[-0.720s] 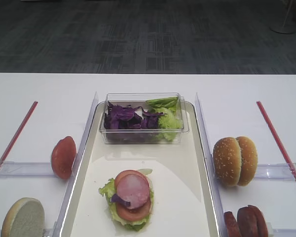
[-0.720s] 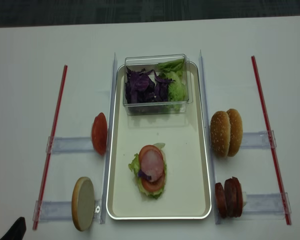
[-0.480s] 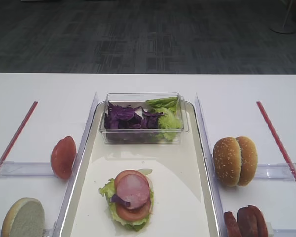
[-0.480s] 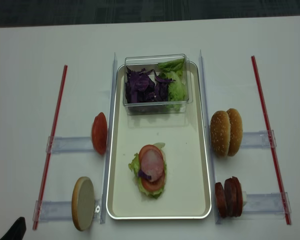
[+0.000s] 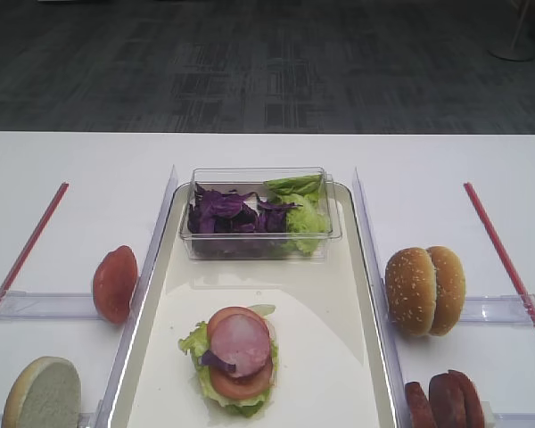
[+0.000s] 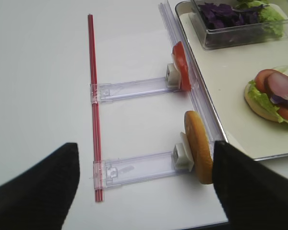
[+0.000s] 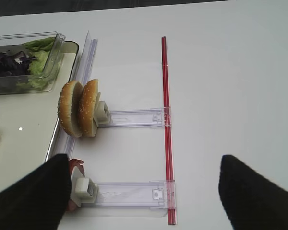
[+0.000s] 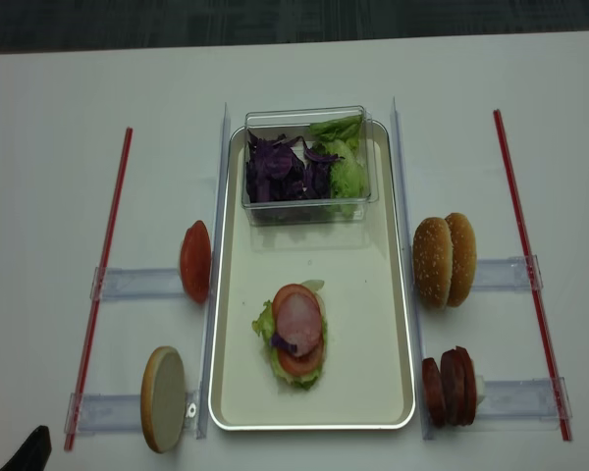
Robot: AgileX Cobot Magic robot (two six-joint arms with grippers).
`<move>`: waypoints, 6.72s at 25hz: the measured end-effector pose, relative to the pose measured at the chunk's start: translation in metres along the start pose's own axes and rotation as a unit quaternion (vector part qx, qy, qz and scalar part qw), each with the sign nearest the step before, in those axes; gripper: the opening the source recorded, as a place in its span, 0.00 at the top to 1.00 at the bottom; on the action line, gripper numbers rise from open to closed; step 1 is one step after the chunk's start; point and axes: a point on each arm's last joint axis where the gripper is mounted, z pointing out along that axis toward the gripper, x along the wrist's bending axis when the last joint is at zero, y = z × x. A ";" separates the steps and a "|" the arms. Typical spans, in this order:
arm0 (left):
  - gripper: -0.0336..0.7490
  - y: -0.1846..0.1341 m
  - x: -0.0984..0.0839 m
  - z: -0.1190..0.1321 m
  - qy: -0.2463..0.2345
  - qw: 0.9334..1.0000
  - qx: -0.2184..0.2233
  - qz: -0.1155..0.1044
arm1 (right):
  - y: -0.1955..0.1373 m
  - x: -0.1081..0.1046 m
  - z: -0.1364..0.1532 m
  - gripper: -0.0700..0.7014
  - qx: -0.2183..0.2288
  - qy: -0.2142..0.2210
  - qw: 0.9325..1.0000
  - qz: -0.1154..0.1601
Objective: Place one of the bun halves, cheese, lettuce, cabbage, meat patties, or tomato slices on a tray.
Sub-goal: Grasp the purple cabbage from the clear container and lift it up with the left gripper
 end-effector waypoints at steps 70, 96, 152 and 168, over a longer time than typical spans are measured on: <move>0.27 0.010 -0.001 -0.012 0.000 1.000 -0.024 0.002 | 0.000 0.000 0.000 0.08 -0.001 -0.002 1.000 0.002; 0.27 0.110 -0.011 0.059 -0.055 0.971 0.224 0.054 | 0.000 0.000 0.000 0.08 -0.001 -0.002 1.000 0.003; 0.34 0.262 -0.132 0.349 -0.112 0.924 0.306 0.198 | 0.000 0.000 0.000 0.08 -0.001 -0.002 1.000 0.005; 0.35 0.212 -0.164 0.398 -0.122 0.894 0.368 0.222 | 0.000 0.000 0.000 0.08 0.001 -0.002 1.000 0.005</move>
